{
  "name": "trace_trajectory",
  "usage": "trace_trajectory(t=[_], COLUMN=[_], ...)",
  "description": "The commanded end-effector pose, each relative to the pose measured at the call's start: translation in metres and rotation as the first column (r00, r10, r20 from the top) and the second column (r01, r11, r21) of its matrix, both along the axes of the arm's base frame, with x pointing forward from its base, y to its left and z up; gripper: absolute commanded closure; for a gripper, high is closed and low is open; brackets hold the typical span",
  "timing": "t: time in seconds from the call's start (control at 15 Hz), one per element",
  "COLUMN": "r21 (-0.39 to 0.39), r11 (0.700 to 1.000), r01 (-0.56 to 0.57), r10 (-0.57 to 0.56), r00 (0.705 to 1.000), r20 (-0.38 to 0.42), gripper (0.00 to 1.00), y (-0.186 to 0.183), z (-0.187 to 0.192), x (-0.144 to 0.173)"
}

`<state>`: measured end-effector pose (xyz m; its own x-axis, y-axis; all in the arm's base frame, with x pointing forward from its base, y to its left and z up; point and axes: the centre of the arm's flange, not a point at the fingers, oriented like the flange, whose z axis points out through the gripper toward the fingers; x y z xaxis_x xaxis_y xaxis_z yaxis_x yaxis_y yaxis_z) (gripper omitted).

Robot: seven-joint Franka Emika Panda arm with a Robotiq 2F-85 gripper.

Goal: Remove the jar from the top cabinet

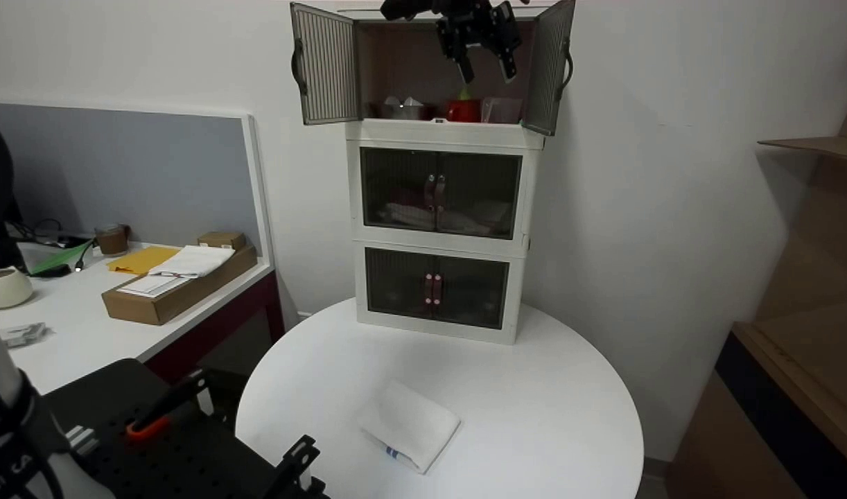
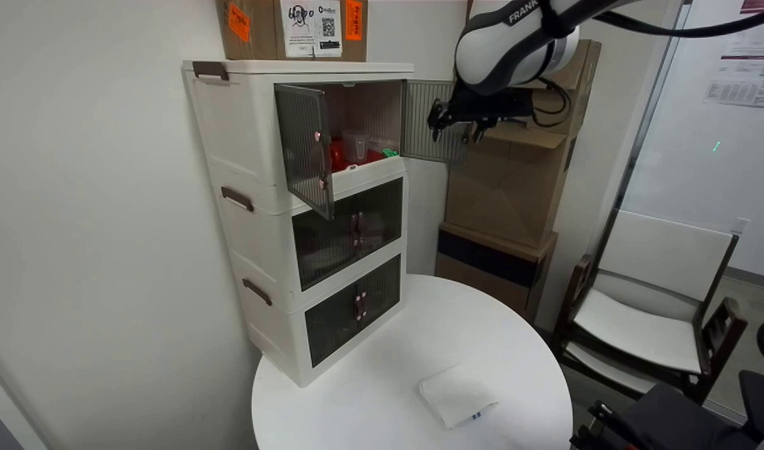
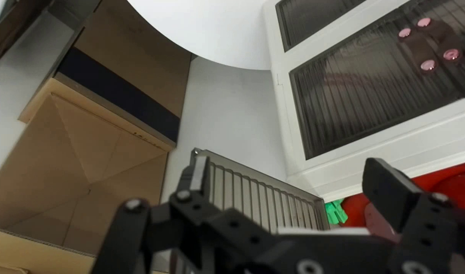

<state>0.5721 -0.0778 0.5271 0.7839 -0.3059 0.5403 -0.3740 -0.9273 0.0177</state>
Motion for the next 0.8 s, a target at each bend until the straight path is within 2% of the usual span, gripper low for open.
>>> trace_trajectory(t=[0.0,0.33,0.4,0.73], r21=[0.054,0.124,0.098,0.105], r11=[0.998,0.991,0.995,0.994], r01=[0.038,0.05,0.029,0.032], r10=[-0.039,-0.056,-0.032,-0.036], r00=[0.999,0.998,0.999,0.999], r20=[0.013,0.043,0.034,0.039], gripper=[0.0,0.0,0.0,0.0], y=[0.027,0.065,0.06,0.064], z=[0.004,-0.008,-0.013,-0.015], x=[0.06,0.086,0.067,0.076])
